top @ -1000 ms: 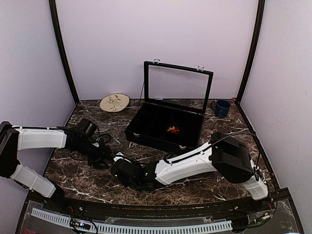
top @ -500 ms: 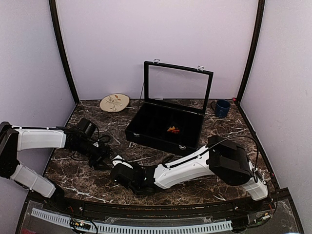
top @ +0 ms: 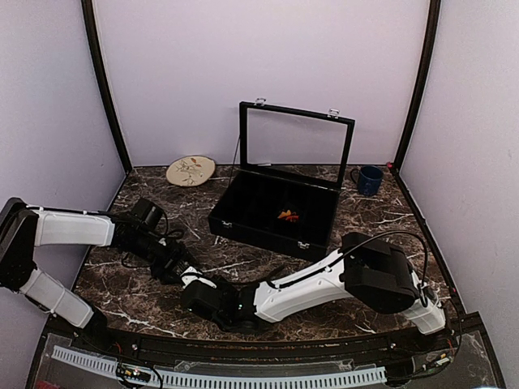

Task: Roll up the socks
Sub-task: Roll the sock at the center of the board, then pick up the sock from the center of the board, then place the sock in the storage box.

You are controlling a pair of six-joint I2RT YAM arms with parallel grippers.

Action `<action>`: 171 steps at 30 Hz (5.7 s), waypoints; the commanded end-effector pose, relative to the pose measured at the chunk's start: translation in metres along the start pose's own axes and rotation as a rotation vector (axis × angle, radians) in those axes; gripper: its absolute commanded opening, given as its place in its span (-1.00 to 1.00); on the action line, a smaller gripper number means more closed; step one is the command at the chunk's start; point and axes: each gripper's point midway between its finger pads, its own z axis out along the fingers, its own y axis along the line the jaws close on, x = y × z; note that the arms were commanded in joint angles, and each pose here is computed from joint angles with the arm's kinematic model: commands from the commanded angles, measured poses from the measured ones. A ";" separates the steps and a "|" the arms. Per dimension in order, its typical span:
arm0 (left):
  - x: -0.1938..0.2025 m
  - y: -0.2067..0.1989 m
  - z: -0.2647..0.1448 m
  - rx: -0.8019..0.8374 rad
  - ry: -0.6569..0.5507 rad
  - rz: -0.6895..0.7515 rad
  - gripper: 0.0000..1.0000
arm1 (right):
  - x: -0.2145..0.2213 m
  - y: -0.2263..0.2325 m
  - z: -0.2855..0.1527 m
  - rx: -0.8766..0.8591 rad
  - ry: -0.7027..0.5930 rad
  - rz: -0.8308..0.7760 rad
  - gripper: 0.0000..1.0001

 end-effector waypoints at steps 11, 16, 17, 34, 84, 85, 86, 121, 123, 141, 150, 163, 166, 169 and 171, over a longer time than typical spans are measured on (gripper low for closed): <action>0.009 0.004 0.018 -0.002 0.069 -0.059 0.25 | 0.022 0.017 0.006 -0.016 0.010 -0.096 -1.00; 0.011 0.003 0.024 -0.002 0.085 -0.058 0.12 | 0.023 0.018 0.006 -0.012 0.005 -0.126 -1.00; 0.011 0.004 0.025 -0.005 0.087 -0.059 0.08 | 0.023 0.019 0.006 -0.013 0.004 -0.129 -1.00; 0.019 0.014 0.047 -0.040 0.136 -0.052 -0.70 | 0.020 0.029 0.005 -0.028 -0.025 -0.186 -1.00; 0.027 0.012 0.063 0.009 0.079 0.088 -1.00 | 0.018 -0.028 -0.014 0.038 0.179 0.172 0.05; 0.027 0.011 0.062 0.007 0.079 0.090 -1.00 | 0.017 -0.030 -0.013 0.033 0.182 0.193 0.05; 0.027 0.010 0.062 0.009 0.078 0.093 -1.00 | 0.017 -0.032 -0.012 0.030 0.184 0.213 0.06; 0.027 0.008 0.057 0.021 0.063 0.088 -1.00 | -0.001 -0.066 -0.043 -0.068 0.088 0.516 0.39; 0.026 0.007 0.057 0.024 0.059 0.087 -1.00 | 0.001 -0.066 -0.046 -0.077 0.092 0.520 0.40; 0.005 -0.019 0.050 0.028 -0.049 0.261 -1.00 | -0.001 -0.114 -0.085 0.009 0.047 0.597 0.42; -0.006 -0.080 0.005 0.103 -0.215 0.485 -1.00 | 0.013 -0.166 -0.119 0.139 0.012 0.654 0.42; -0.026 -0.205 -0.061 0.107 -0.419 0.862 -1.00 | 0.016 -0.248 -0.161 0.324 -0.048 0.706 0.39; -0.036 -0.232 -0.056 0.103 -0.425 0.889 -1.00 | 0.018 -0.264 -0.163 0.376 -0.035 0.685 0.39; -0.048 -0.246 -0.040 0.071 -0.412 0.880 -1.00 | 0.024 -0.277 -0.162 0.429 -0.009 0.667 0.38; -0.059 -0.249 -0.024 0.032 -0.391 0.852 -1.00 | 0.028 -0.285 -0.161 0.458 0.009 0.661 0.38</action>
